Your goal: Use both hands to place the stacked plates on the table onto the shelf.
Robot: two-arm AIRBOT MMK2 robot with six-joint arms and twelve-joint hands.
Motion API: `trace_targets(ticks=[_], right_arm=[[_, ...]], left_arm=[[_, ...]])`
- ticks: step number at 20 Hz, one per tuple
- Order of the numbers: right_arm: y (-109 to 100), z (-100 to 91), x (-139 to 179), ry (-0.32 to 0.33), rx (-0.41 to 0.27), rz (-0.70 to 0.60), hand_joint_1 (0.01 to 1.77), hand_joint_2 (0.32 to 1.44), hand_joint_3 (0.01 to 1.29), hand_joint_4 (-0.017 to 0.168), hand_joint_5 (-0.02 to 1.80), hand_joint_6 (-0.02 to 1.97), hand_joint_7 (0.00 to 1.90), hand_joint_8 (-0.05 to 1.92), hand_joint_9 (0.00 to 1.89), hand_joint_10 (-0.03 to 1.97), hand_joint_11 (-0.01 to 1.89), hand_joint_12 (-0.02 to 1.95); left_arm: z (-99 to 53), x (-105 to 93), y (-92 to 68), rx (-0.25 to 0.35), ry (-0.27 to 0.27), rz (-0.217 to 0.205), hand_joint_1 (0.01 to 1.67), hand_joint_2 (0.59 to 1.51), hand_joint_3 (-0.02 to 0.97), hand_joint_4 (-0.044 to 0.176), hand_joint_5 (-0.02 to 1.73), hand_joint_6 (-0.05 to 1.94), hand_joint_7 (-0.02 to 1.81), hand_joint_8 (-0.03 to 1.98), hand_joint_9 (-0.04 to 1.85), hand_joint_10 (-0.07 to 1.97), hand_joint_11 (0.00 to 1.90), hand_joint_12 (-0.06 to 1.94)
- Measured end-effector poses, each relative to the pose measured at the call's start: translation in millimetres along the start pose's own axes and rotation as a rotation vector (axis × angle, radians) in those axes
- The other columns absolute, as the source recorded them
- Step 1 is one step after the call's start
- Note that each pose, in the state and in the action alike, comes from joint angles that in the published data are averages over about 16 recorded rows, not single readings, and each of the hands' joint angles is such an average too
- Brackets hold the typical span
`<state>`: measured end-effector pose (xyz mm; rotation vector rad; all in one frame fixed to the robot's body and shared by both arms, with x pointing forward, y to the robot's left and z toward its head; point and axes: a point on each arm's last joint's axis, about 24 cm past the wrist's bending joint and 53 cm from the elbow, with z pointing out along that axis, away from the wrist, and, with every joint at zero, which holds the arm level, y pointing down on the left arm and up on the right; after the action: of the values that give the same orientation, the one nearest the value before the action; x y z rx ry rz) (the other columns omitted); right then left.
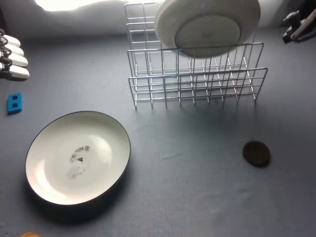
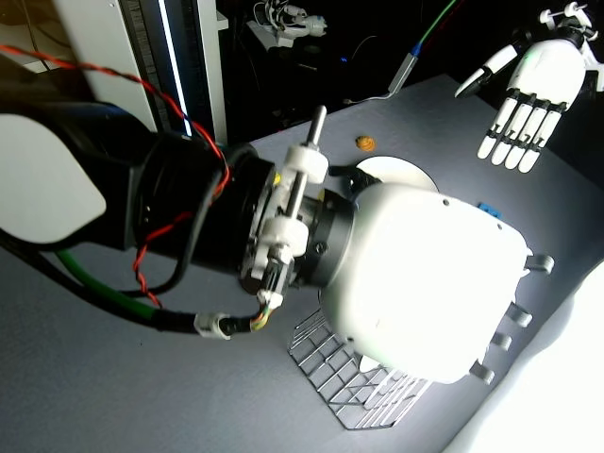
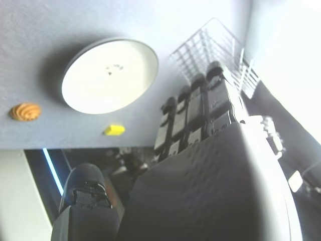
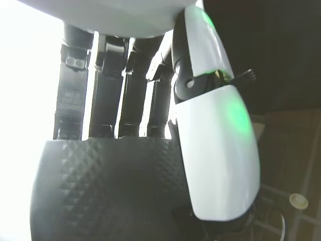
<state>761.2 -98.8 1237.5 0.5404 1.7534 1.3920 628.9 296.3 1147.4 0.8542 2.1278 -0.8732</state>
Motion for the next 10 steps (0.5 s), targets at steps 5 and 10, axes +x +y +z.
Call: trace_targets(ticks=[5, 10], right_arm=[[-10, 3.0, -4, -0.007, 0.016, -0.005, 1.24, 1.07, 0.01, 0.019, 1.01, 0.92, 1.15, 0.69, 1.32, 0.0, 0.92, 1.07], [-9, 3.9, -7, -0.013, 0.01, -0.014, 1.25, 1.06, 0.01, 0.018, 1.03, 0.88, 1.18, 0.64, 1.34, 0.0, 0.95, 1.01]], left_arm=[[0.1, 0.2, 0.0, 0.0, 0.001, 0.001, 0.02, 1.111, 0.011, 0.004, 0.02, 0.02, 0.02, -0.01, 0.02, 0.0, 0.02, -0.02], [2.1, 2.7, -1.5, 0.004, 0.011, 0.008, 0.02, 1.111, 0.011, 0.004, 0.02, 0.02, 0.02, -0.01, 0.02, 0.0, 0.02, -0.02]])
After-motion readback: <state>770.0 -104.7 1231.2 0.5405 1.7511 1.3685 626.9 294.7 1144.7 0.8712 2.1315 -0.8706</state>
